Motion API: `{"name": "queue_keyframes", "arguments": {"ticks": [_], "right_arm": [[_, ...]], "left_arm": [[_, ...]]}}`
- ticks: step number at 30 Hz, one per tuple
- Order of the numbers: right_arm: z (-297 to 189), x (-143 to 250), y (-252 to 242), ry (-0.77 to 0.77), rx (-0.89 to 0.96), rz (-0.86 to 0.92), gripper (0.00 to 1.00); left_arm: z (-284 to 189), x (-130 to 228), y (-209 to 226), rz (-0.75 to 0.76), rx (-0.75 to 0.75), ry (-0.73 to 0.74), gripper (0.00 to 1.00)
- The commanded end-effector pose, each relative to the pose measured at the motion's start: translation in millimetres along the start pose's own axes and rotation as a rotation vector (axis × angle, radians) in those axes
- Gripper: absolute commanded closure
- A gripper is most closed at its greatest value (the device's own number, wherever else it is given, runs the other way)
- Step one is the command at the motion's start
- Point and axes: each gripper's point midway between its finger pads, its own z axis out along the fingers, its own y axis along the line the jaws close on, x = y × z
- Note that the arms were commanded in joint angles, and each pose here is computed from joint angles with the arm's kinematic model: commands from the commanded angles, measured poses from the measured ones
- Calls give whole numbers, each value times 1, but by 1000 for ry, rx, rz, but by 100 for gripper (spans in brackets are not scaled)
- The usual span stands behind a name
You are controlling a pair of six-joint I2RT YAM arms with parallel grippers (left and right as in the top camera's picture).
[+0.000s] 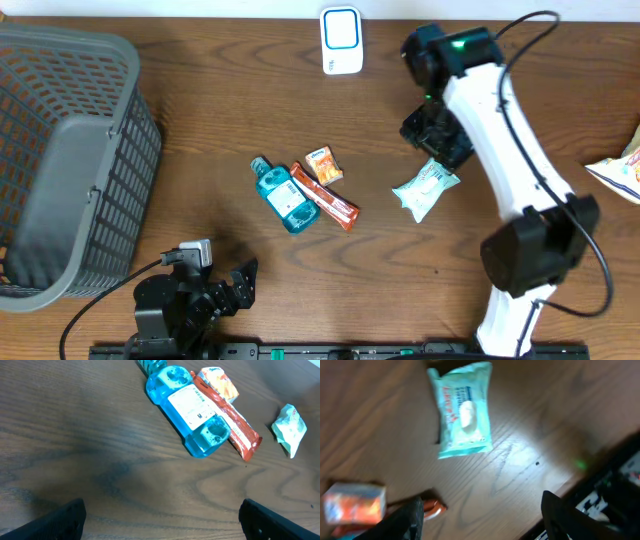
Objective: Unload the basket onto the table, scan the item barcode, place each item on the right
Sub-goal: 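Grasp the mint-green wipes pack with the right gripper and lift it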
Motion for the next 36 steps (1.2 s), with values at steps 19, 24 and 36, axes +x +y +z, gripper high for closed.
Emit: {"name": "queue_keyframes", "arguments": {"ticks": [19, 24, 36], "right_arm": [[131, -8, 43, 20, 248, 4, 33], [143, -13, 41, -7, 289, -6, 32], [194, 0, 27, 77, 446, -85, 85]], "left_arm": [[-1, 1, 1, -12, -8, 2, 2], [-1, 1, 1, -12, -8, 2, 2], [-1, 1, 1, -12, -8, 2, 2]]}}
